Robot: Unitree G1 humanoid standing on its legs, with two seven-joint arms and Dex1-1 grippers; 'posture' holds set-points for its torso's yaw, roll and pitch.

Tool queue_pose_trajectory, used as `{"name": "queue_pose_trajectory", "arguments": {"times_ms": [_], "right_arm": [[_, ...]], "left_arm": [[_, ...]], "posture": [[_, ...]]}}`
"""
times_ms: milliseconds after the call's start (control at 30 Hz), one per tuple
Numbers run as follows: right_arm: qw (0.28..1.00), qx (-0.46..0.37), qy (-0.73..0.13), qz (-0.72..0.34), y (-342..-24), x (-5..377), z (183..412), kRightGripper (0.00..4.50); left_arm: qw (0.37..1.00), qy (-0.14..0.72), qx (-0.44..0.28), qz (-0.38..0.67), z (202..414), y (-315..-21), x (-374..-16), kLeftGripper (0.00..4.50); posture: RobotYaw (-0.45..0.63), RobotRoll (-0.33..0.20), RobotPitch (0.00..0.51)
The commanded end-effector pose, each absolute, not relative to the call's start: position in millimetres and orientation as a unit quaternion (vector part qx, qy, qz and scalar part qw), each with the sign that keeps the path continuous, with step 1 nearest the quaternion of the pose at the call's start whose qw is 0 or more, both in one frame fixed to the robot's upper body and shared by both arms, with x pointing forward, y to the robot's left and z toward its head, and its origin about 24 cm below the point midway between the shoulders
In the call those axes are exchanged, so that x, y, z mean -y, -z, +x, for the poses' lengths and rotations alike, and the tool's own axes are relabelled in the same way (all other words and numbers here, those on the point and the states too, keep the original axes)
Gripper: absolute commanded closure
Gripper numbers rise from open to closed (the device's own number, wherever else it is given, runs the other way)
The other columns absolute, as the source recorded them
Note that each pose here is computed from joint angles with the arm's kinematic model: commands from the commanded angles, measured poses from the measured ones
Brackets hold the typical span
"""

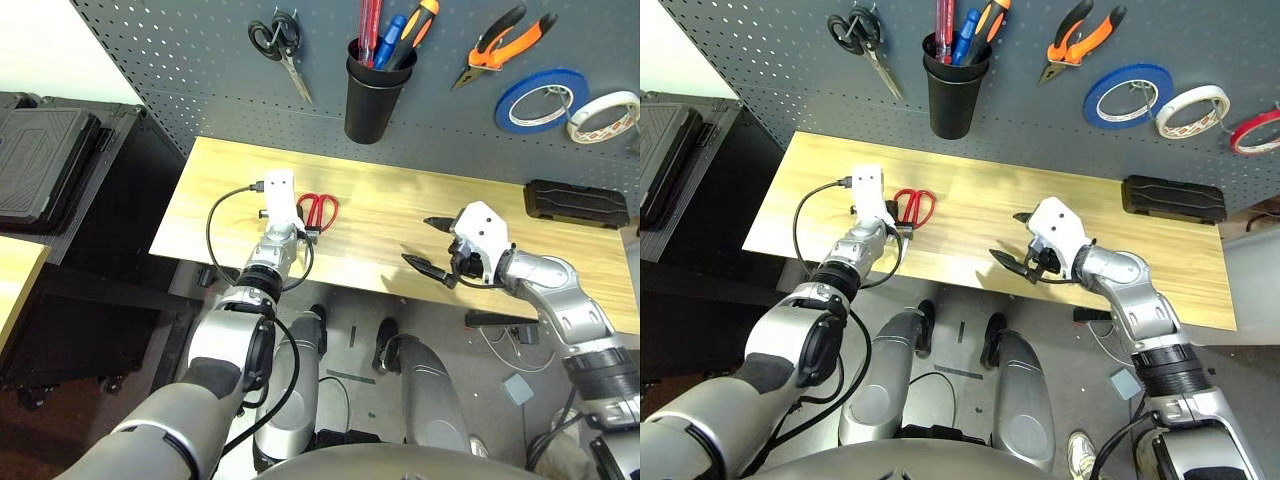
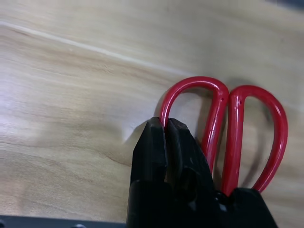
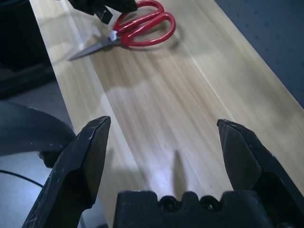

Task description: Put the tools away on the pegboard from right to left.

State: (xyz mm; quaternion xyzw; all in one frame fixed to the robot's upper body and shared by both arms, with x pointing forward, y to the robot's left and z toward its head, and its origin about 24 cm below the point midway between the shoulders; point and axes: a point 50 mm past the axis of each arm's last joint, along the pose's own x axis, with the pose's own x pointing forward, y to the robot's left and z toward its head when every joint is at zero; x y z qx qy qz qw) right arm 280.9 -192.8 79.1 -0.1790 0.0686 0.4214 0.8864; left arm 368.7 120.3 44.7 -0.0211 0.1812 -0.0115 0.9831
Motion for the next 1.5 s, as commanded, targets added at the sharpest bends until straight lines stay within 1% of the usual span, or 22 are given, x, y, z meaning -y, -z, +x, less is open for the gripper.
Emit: {"name": "queue_pose_trajectory", "arguments": {"times_ms": [33, 133, 200, 267, 333, 433, 500, 600, 733, 833, 967, 1067, 1333, 1500], "right_arm": [[0.887, -0.060, -0.426, -0.166, -77, 198, 281, 0.00], [0.888, -0.047, -0.428, -0.163, -78, 201, 284, 0.00], [0.887, -0.035, -0.433, -0.157, -80, 202, 286, 0.00], [0.887, -0.017, -0.437, -0.149, -82, 202, 286, 0.00], [0.889, 0.003, -0.436, -0.141, -86, 203, 289, 0.00], [0.891, 0.026, -0.434, -0.130, -91, 205, 291, 0.00], [0.893, 0.050, -0.432, -0.112, -98, 208, 293, 0.00], [0.893, 0.078, -0.434, -0.091, -106, 212, 293, 0.00], [0.886, 0.126, -0.442, -0.063, -120, 217, 291, 0.00], [0.883, 0.146, -0.443, -0.047, -130, 221, 289, 0.00], [0.873, 0.180, -0.452, -0.033, -152, 224, 286, 0.00], [0.867, 0.195, -0.458, -0.019, -163, 222, 286, 0.00], [0.853, 0.220, -0.473, -0.016, -191, 226, 286, 0.00], [0.851, 0.221, -0.476, -0.023, -202, 234, 286, 0.00]], "left_arm": [[0.984, 0.006, -0.171, -0.049, 360, -52, -123, 4.47], [0.989, 0.011, -0.128, -0.074, 350, -70, -128, 4.47], [0.988, 0.025, -0.101, -0.111, 341, -79, -128, 4.47], [0.988, 0.039, -0.079, -0.128, 332, -83, -129, 4.47], [0.986, 0.057, -0.050, -0.147, 318, -86, -133, 4.47], [0.985, 0.073, -0.017, -0.155, 304, -92, -137, 4.47], [0.983, 0.084, 0.019, -0.159, 297, -103, -141, 4.47], [0.981, 0.099, 0.056, -0.160, 289, -116, -144, 4.47], [0.977, 0.107, 0.092, -0.161, 284, -136, -149, 4.47], [0.974, 0.114, 0.113, -0.158, 282, -150, -152, 4.47], [0.969, 0.124, 0.147, -0.153, 280, -174, -155, 4.47], [0.966, 0.128, 0.165, -0.152, 282, -188, -157, 4.47], [0.962, 0.138, 0.187, -0.145, 284, -211, -161, 4.47], [0.959, 0.143, 0.195, -0.149, 289, -220, -160, 4.47]], "posture": [[0.26, 0.000, 0.280], [0.27, 0.000, 0.277], [0.27, 0.000, 0.276], [0.28, 0.000, 0.275], [0.29, 0.000, 0.275], [0.29, 0.000, 0.278], [0.30, 0.000, 0.282], [0.30, 0.000, 0.282], [0.31, 0.000, 0.282], [0.30, 0.000, 0.281], [0.30, 0.000, 0.281], [0.29, 0.000, 0.275], [0.27, 0.000, 0.268], [0.26, 0.000, 0.267]]}}
